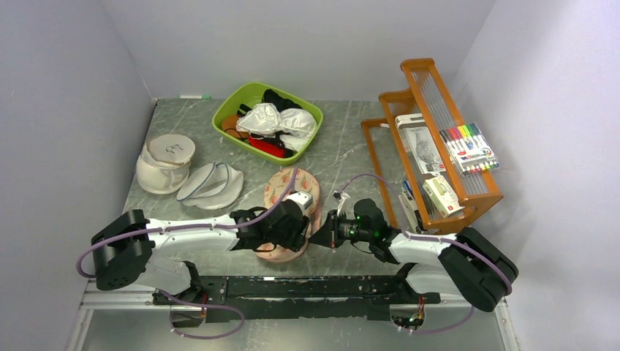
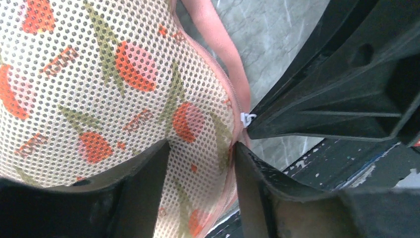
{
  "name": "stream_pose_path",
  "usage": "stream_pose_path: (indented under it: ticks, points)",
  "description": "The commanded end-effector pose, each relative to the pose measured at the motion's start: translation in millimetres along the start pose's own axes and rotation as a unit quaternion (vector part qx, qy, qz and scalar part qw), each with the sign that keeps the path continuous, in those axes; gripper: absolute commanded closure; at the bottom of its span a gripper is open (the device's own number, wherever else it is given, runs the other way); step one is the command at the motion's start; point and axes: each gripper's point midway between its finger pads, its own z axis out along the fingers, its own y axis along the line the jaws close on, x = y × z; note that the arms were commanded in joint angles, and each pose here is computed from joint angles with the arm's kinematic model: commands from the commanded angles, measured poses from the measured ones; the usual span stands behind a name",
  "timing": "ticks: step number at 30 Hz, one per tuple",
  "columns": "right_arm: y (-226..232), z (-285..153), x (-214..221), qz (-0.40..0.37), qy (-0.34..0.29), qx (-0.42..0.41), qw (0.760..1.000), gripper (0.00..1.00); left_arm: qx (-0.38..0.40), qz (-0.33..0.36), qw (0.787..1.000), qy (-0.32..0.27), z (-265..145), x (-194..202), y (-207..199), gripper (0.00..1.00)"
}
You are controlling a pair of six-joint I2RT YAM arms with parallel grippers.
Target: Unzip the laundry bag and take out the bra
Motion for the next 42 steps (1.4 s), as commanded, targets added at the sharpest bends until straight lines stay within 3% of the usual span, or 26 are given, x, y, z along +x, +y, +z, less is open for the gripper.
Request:
stream_pose_path:
  ticks: [1, 5, 12, 15, 19, 23, 25, 28, 38, 42]
  points:
    - [6.7, 3.1, -11.2, -0.017, -0.013, -0.006, 1.000, 1.00, 0.014, -0.006, 1.000, 0.001, -0.7, 7.7, -2.2, 0.32]
    - [7.4, 4.8, -12.2, -0.016, -0.012, -0.009, 1.000, 1.00, 0.049, -0.014, 0.999, 0.001, -3.1, 11.2, -12.6, 0.28]
    - [8.8, 6.0, -12.7, -0.014, -0.010, -0.013, 1.000, 1.00, 0.028, -0.009, 1.000, 0.009, 2.7, 18.6, -9.8, 0.30]
    - [9.8, 6.0, -13.8, -0.014, -0.011, -0.012, 1.000, 1.00, -0.012, 0.011, 1.000, 0.023, 8.9, 22.8, -0.4, 0.43]
    - [7.4, 5.4, -13.6, -0.017, -0.011, -0.004, 1.000, 1.00, -0.048, 0.030, 0.998, 0.031, 8.9, 22.8, 9.8, 0.52]
    - [5.2, 5.0, -12.9, -0.017, -0.013, 0.000, 1.000, 1.00, 0.004, 0.024, 0.999, 0.021, 0.9, 14.9, -9.4, 0.33]
    - [5.7, 5.7, -13.3, -0.015, -0.013, -0.003, 1.000, 1.00, 0.041, 0.016, 0.999, 0.014, -5.6, 11.6, -23.0, 0.30]
    - [5.9, 7.0, -13.2, -0.014, -0.012, -0.005, 1.000, 1.00, 0.049, 0.010, 0.999, 0.000, -14.2, 5.0, -28.4, 0.32]
    - [8.3, 8.6, -15.3, -0.015, -0.011, -0.010, 1.000, 1.00, -0.042, 0.057, 0.997, 0.013, -4.4, 15.5, -19.9, 0.32]
    - [8.1, 6.3, -14.7, -0.015, -0.013, -0.007, 1.000, 1.00, -0.100, 0.089, 0.991, 0.021, 6.9, 18.9, -11.3, 0.40]
